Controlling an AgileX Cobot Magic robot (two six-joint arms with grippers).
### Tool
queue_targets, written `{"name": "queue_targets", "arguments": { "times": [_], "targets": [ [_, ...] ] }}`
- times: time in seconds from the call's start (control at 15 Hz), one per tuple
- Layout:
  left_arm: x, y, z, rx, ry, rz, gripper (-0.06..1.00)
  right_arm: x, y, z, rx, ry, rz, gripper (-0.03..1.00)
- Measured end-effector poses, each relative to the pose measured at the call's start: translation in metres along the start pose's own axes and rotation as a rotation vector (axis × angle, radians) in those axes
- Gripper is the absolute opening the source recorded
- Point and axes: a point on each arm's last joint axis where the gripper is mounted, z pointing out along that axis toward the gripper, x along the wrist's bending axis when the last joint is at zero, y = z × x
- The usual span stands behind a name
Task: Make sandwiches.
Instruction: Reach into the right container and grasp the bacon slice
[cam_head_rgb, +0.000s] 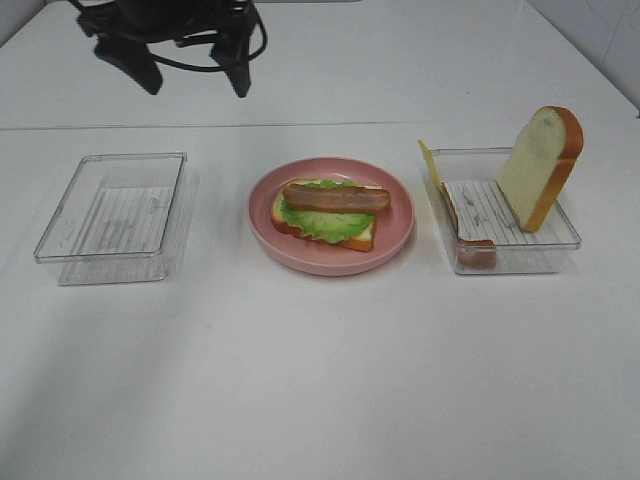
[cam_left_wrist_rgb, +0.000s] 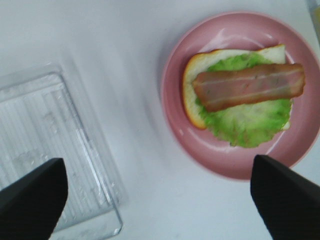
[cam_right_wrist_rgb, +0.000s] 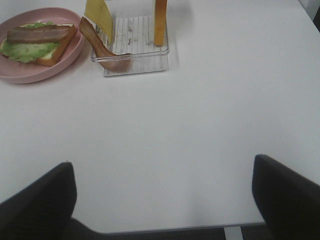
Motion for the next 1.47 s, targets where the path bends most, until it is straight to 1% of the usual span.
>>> {"name": "queue_targets", "arguments": {
  "times": [0.07, 0.13, 0.2, 0.27, 0.33, 0.4, 0.47, 0.53, 0.6, 0.67, 0.73, 0.8, 0.87, 0.93, 1.0, 1.07, 1.13, 1.2, 1.27, 1.4, 1.47],
  "targets": [
    [0.018, -0.016, -0.019, 0.022, 0.019, -0.019, 0.90, 0.000, 0.000, 0.000, 0.000, 0.000, 0.000, 0.91],
    [0.031, -0.028, -0.030, 0.039, 0.032, -0.034, 0.90, 0.000, 0.000, 0.000, 0.000, 0.000, 0.000, 0.91],
    [0.037, -0.036, -0.036, 0.045, 0.039, -0.044, 0.90, 0.000, 0.000, 0.000, 0.000, 0.000, 0.000, 0.91],
    [0.050, -0.052, -0.048, 0.063, 0.052, -0.070, 0.90, 0.000, 0.000, 0.000, 0.000, 0.000, 0.000, 0.91],
    [0.055, -0.059, -0.053, 0.070, 0.057, -0.084, 0.90, 0.000, 0.000, 0.000, 0.000, 0.000, 0.000, 0.91],
    [0.074, -0.096, -0.079, 0.081, 0.081, -0.138, 0.90, 0.000, 0.000, 0.000, 0.000, 0.000, 0.000, 0.91],
    [0.077, -0.107, -0.085, 0.082, 0.085, -0.150, 0.90, 0.000, 0.000, 0.000, 0.000, 0.000, 0.000, 0.91],
    [0.082, -0.130, -0.093, 0.083, 0.092, -0.170, 0.90, 0.000, 0.000, 0.000, 0.000, 0.000, 0.000, 0.91],
    [0.087, -0.153, -0.104, 0.059, 0.100, -0.194, 0.90, 0.000, 0.000, 0.000, 0.000, 0.000, 0.000, 0.91],
    [0.094, -0.186, -0.118, 0.013, 0.115, -0.234, 0.90, 0.000, 0.000, 0.000, 0.000, 0.000, 0.000, 0.91],
    [0.096, -0.196, -0.121, 0.003, 0.120, -0.246, 0.90, 0.000, 0.000, 0.000, 0.000, 0.000, 0.000, 0.91],
    [0.098, -0.220, -0.128, -0.021, 0.132, -0.269, 0.90, 0.000, 0.000, 0.000, 0.000, 0.000, 0.000, 0.91],
    [0.098, -0.253, -0.135, -0.050, 0.142, -0.293, 0.90, 0.000, 0.000, 0.000, 0.000, 0.000, 0.000, 0.91],
    [0.095, -0.272, -0.139, -0.089, 0.146, -0.292, 0.90, 0.000, 0.000, 0.000, 0.000, 0.000, 0.000, 0.91],
    [0.093, -0.283, -0.141, -0.113, 0.148, -0.288, 0.90, 0.000, 0.000, 0.000, 0.000, 0.000, 0.000, 0.91],
    [0.090, -0.302, -0.145, -0.154, 0.154, -0.279, 0.90, 0.000, 0.000, 0.000, 0.000, 0.000, 0.000, 0.91],
    [0.085, -0.327, -0.150, -0.220, 0.164, -0.264, 0.90, 0.000, 0.000, 0.000, 0.000, 0.000, 0.000, 0.91],
    [0.083, -0.343, -0.152, -0.262, 0.167, -0.255, 0.90, 0.000, 0.000, 0.000, 0.000, 0.000, 0.000, 0.91],
    [0.081, -0.351, -0.153, -0.285, 0.168, -0.248, 0.90, 0.000, 0.000, 0.000, 0.000, 0.000, 0.000, 0.91],
    [0.076, -0.383, -0.155, -0.405, 0.179, -0.186, 0.90, 0.000, 0.000, 0.000, 0.000, 0.000, 0.000, 0.91],
    [0.074, -0.392, -0.156, -0.447, 0.184, -0.162, 0.90, 0.000, 0.000, 0.000, 0.000, 0.000, 0.000, 0.91]
  ]
}}
